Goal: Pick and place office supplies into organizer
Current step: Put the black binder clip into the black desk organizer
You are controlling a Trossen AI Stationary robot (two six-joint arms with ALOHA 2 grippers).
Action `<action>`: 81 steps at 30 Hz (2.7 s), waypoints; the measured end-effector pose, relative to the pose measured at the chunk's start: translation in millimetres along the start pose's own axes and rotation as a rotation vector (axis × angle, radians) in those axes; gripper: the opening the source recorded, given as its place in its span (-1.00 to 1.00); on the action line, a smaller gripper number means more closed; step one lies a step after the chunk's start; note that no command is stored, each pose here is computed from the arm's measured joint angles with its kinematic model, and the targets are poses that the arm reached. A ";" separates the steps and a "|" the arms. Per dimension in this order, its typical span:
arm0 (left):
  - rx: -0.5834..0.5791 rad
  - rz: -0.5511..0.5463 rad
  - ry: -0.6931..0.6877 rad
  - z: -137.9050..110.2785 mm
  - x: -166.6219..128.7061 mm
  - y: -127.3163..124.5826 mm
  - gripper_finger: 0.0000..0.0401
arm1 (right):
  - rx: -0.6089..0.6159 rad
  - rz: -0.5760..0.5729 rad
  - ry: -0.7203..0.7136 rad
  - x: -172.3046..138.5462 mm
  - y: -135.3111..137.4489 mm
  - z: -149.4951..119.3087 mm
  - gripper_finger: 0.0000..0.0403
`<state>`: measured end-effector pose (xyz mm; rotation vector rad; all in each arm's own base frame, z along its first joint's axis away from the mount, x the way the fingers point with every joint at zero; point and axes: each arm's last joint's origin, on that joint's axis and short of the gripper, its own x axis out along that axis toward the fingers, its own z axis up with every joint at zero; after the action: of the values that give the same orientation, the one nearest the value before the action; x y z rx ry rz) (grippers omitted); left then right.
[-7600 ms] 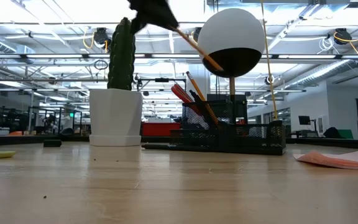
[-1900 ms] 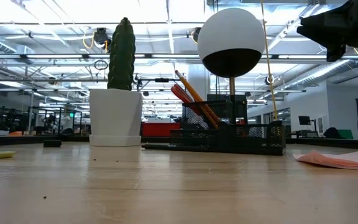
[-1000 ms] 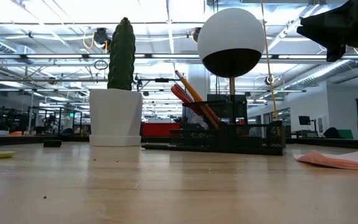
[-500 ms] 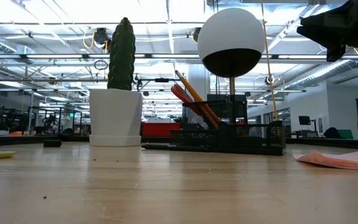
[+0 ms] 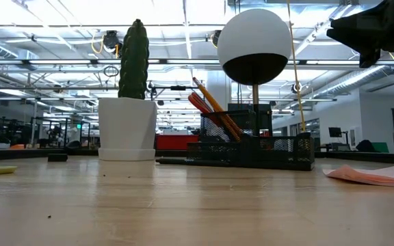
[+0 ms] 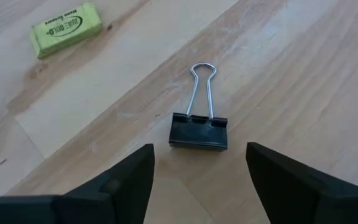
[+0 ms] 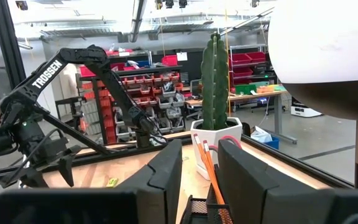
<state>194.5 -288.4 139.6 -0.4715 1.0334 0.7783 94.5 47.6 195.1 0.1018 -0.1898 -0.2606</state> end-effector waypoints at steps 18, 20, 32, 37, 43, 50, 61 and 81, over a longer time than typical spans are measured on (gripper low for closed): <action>0.029 0.030 0.027 6.6 11.6 1.2 0.27 | 0.000 0.000 0.000 0.0 0.0 0.0 -0.50; 0.036 0.023 0.035 5.7 12.7 0.9 0.27 | 0.000 0.000 0.000 0.0 0.0 0.0 -0.50; 0.023 -0.024 0.031 1.7 20.5 2.6 0.27 | 0.000 0.000 0.000 0.0 0.0 0.0 -0.50; 0.007 -0.025 0.033 1.4 21.0 2.4 0.27 | 0.000 0.000 0.000 0.0 0.0 0.0 -0.50; -0.003 -0.032 0.037 0.9 21.4 1.6 0.16 | 0.001 0.000 0.000 0.0 0.0 0.1 -0.50; 0.034 -0.059 0.023 -0.2 21.4 -0.5 -0.19 | 0.000 0.000 0.000 0.0 0.0 0.1 -0.50; -0.048 -0.069 -0.040 4.6 24.6 -1.8 -0.17 | 0.000 0.000 0.000 0.0 -0.1 0.0 -0.50; -0.030 0.046 -0.168 90.2 66.8 -11.9 -0.19 | 0.000 0.000 0.000 0.0 0.0 0.1 -0.50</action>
<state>275.2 -211.7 120.5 -0.4022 0.8800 0.8611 94.5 47.6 195.1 0.1021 -0.1900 -0.2606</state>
